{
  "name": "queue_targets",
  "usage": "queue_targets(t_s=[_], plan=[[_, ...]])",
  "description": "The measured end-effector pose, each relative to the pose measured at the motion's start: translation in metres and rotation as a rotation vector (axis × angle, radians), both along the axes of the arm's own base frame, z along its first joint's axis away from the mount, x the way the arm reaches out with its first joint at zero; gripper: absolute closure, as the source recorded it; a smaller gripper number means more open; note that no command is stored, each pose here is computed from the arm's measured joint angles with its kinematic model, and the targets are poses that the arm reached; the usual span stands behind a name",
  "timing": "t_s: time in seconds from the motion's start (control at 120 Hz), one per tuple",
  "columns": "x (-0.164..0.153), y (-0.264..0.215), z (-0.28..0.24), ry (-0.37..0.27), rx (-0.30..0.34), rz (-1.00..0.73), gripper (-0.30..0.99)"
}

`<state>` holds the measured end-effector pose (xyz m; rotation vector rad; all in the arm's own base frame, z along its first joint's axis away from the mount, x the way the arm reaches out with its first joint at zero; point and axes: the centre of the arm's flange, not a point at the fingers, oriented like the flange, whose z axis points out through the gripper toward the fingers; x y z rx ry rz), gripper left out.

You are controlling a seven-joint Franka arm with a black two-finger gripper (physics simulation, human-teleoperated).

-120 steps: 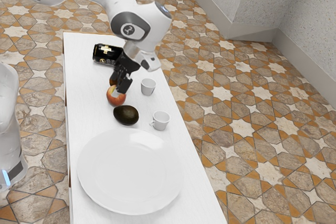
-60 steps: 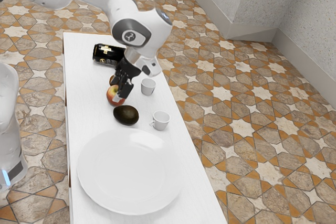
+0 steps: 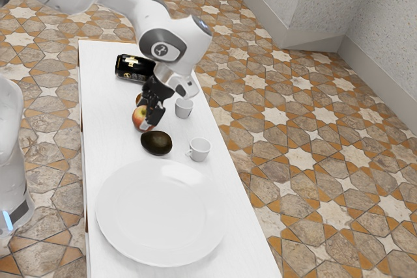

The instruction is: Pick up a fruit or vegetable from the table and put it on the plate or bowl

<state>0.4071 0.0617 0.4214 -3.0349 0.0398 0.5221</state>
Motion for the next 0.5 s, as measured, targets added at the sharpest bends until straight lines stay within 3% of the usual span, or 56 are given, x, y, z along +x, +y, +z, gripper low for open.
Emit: queue_targets(t_s=[0.383, 0.5], plan=[[0.0032, -0.0004, -0.0050, -0.011, 0.000, 0.000, 0.00], [0.0046, -0.0006, -0.0068, -0.014, -0.002, 0.001, 0.12]])
